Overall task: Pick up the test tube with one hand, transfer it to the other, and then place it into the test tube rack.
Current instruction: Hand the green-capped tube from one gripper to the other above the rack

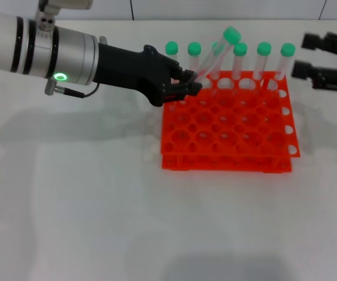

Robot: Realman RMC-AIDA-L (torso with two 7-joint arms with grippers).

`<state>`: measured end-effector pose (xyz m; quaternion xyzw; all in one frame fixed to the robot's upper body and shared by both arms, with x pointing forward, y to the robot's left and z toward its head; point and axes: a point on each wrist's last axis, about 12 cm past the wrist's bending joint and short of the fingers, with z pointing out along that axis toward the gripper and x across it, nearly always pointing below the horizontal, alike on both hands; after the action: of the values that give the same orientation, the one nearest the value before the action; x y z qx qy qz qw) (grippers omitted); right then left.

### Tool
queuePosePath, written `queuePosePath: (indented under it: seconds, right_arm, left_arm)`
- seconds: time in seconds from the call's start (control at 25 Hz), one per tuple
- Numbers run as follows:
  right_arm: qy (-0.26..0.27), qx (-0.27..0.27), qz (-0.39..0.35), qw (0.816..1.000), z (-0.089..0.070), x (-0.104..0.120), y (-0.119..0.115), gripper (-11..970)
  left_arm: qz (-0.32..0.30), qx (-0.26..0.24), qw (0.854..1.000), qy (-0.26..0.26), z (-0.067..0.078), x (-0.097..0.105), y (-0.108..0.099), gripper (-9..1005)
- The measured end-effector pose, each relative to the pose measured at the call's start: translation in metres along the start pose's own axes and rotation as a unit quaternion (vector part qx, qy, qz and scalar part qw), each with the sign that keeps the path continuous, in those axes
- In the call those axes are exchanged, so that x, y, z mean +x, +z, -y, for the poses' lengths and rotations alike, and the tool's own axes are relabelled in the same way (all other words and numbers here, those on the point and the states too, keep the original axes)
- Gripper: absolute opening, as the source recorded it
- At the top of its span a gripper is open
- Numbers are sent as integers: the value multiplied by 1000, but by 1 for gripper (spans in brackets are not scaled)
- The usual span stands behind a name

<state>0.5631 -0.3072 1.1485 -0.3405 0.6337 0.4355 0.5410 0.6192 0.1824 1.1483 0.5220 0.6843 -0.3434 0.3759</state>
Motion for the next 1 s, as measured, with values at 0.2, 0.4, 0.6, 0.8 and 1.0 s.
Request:
queuePosePath:
  seconds: [0.2,0.4,0.6,0.8,1.0]
  right_arm:
    - [34,-10,55,998,-3,3,20,868]
    - [44,-20,81,996,-10,12,42,868]
    - [52,-15,95,994,-15,26,57,868]
    - [37,-6,103,994,-17,36,66,867]
    - [34,0,116,993,-20,40,69,867]
  left_arm:
    - [1,7,1000,4,2,0,2,191]
    - [3,9,1000,9,3,-2,4,192]
    - [7,11,1000,14,4,-4,6,192]
    - [13,13,1000,19,5,-5,9,192]
    - [13,14,1000,18,7,-3,10,191]
